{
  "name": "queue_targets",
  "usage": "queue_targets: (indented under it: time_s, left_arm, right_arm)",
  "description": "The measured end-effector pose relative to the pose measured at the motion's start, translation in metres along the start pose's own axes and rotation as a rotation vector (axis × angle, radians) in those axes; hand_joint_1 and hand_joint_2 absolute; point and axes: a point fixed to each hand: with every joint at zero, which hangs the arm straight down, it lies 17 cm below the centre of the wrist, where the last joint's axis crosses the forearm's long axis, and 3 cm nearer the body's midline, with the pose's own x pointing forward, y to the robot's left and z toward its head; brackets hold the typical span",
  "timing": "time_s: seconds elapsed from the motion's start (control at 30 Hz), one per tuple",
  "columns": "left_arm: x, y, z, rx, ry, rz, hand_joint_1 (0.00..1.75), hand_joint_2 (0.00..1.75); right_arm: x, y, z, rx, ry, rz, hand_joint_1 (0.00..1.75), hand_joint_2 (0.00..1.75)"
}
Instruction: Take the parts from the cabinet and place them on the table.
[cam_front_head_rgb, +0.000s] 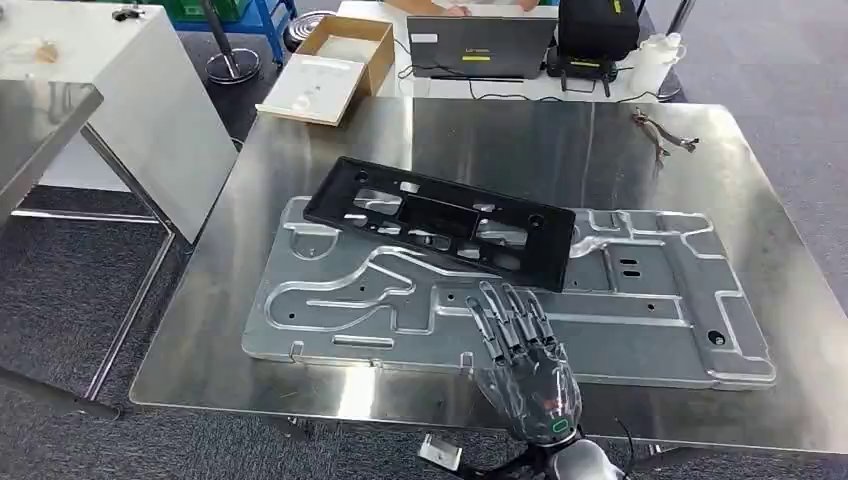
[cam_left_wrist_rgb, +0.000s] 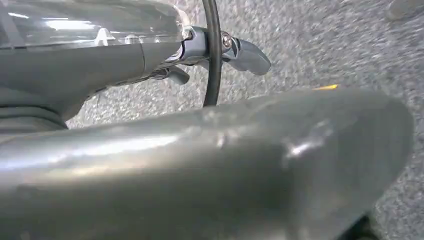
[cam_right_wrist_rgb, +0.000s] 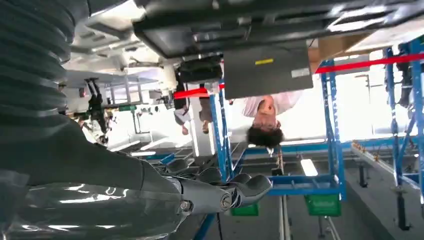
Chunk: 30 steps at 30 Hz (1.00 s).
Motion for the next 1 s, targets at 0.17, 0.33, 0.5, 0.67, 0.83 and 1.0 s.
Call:
queue_targets:
  time_s: [0.17, 0.33, 0.5, 0.67, 0.83, 1.0]
  left_arm:
    - [0.001, 0.003, -0.001, 0.011, 0.002, 0.013, 0.00, 0.00]
    - [0.000, 0.002, 0.000, 0.019, 0.006, 0.034, 0.00, 0.00]
    - [-0.001, 0.001, 0.000, 0.028, 0.009, 0.049, 0.00, 0.00]
    - [0.000, 0.000, 0.000, 0.034, 0.009, 0.071, 0.00, 0.00]
    - [-0.008, -0.004, 0.003, 0.036, 0.026, 0.097, 0.00, 0.00]
    - [-0.009, -0.003, 0.003, 0.042, 0.029, 0.113, 0.00, 0.00]
  right_arm:
    - [-0.005, -0.005, 0.012, -0.009, 0.028, -0.035, 0.00, 1.75]
    - [-0.029, -0.010, 0.029, -0.020, 0.161, -0.194, 0.00, 0.00]
    - [-0.048, -0.005, 0.055, 0.002, 0.237, -0.277, 0.00, 0.00]
    - [-0.069, 0.008, 0.079, 0.059, 0.330, -0.385, 0.00, 0.00]
    - [-0.097, 0.043, 0.131, 0.203, 0.350, -0.440, 0.00, 0.00]
    - [-0.173, 0.086, 0.208, 0.402, 0.498, -0.483, 0.00, 0.00]
